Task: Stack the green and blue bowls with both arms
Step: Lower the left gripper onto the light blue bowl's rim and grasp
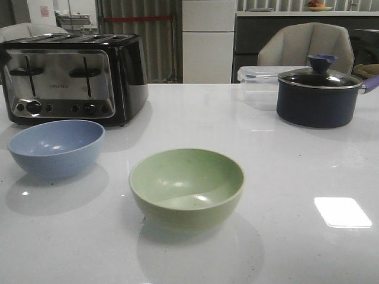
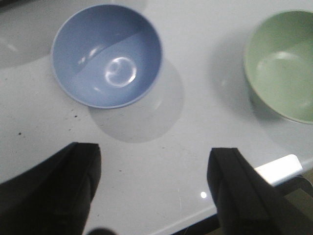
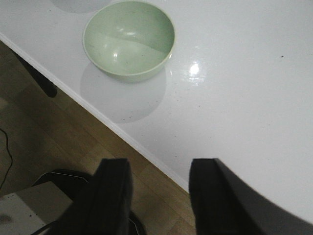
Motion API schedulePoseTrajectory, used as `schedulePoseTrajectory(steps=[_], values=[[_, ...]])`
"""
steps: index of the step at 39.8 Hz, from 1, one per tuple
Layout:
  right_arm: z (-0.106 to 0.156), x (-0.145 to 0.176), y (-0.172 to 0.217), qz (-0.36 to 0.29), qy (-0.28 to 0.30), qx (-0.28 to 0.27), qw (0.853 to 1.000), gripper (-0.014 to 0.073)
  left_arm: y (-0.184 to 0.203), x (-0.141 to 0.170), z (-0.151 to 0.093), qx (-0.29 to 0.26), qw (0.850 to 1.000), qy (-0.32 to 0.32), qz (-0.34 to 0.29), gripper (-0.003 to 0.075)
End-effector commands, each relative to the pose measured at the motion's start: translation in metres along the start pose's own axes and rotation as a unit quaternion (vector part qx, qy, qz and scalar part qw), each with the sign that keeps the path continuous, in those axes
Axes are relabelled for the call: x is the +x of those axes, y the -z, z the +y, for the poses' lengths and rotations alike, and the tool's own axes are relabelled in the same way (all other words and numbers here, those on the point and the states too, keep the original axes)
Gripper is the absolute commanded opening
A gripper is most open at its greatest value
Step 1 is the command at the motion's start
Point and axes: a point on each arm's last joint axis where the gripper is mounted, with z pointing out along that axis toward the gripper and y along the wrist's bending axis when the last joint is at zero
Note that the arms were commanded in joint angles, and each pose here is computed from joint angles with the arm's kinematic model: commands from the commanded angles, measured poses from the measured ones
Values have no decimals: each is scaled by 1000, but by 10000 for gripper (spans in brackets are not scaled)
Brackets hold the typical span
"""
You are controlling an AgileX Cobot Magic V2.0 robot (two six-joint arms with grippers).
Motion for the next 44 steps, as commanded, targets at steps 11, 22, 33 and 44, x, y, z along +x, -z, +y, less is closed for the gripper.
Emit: schedulePoseTrajectory(steps=[11,22,33,44], values=[[0,-12,6,-47,-2,1,999,407,-64,-41,80,-33,989,144,32,508],[0,-12,6,-47,-2,1,999,407,-129,-57,99,-12,980,191,47,508],[0,-12,6,-47,-2,1,999,407,-167,-59,106,-3,976,207,62,507],[0,-12,6,-47,-2,1,999,407,-169,-58,105,-2,976,207,69,386]])
